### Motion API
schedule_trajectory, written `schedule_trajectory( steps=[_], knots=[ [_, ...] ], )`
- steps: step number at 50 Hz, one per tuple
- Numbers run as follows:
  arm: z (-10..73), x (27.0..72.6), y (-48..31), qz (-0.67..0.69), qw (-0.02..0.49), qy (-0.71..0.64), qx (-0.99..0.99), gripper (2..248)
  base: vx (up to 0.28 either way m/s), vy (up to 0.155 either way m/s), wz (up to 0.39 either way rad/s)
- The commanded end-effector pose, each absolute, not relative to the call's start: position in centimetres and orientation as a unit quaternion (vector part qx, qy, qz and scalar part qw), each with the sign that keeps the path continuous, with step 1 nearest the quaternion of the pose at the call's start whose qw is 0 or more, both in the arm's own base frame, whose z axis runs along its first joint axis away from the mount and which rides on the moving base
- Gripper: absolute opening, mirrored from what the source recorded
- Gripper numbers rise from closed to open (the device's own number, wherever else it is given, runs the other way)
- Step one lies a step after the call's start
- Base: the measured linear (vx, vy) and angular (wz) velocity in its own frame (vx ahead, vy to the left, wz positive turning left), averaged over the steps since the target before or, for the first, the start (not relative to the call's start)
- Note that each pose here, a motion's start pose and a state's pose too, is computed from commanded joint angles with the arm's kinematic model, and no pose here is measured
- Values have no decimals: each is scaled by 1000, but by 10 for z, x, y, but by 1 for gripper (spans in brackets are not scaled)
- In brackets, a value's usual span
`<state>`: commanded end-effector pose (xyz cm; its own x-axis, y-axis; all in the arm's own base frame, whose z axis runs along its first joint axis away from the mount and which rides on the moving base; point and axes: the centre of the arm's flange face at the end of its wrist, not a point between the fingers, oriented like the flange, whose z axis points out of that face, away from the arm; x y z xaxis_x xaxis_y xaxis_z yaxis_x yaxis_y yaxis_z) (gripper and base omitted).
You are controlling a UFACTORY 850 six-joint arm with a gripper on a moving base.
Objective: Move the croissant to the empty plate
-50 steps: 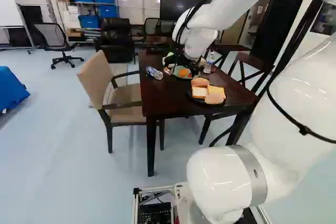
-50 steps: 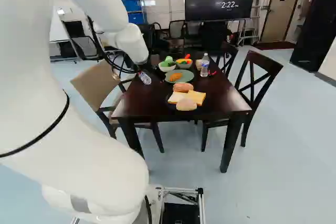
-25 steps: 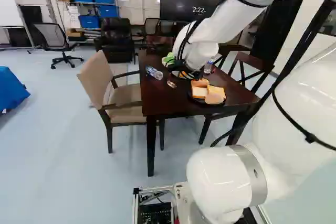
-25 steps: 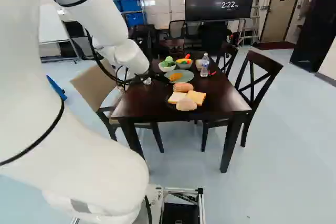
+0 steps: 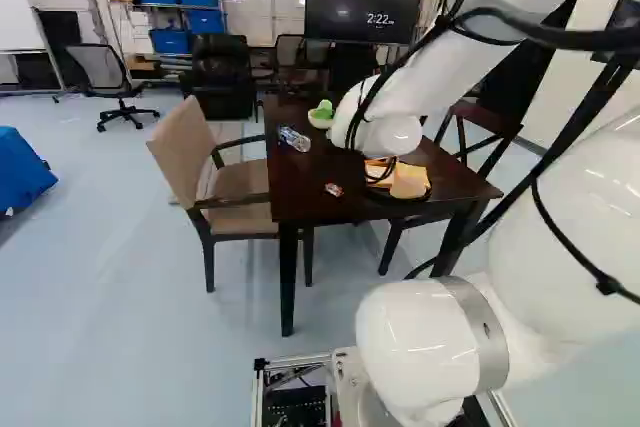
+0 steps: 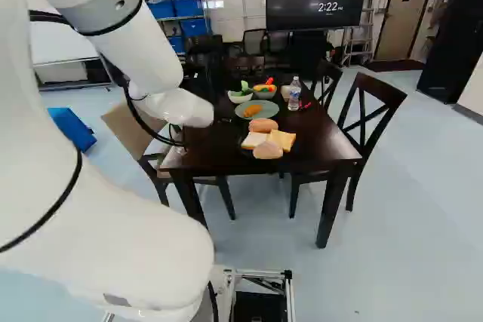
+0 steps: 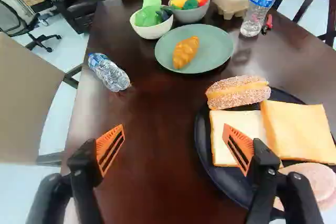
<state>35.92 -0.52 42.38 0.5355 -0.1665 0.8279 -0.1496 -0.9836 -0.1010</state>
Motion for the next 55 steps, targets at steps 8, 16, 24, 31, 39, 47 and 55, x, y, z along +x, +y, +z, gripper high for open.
schedule_trajectory(
  steps=[8, 16, 24, 31, 39, 47, 55],
  knots=[
    [413, 346, -5, -492, 3, 75, -867, 247, 0, 0, 0],
    [404, 333, -5, -509, -1, 62, -859, 247, 0, 0, 0],
    [395, 321, -5, -524, -3, 49, -850, 247, 0, 0, 0],
    [389, 311, -4, -535, -4, 39, -844, 247, 0, 0, 0],
    [383, 302, -3, -547, -4, 29, -837, 247, 0, 0, 0],
    [378, 293, -2, -557, -3, 21, -831, 247, 0, 0, 0],
    [374, 285, -2, -565, -3, 14, -825, 247, 0, 0, 0]
  ],
)
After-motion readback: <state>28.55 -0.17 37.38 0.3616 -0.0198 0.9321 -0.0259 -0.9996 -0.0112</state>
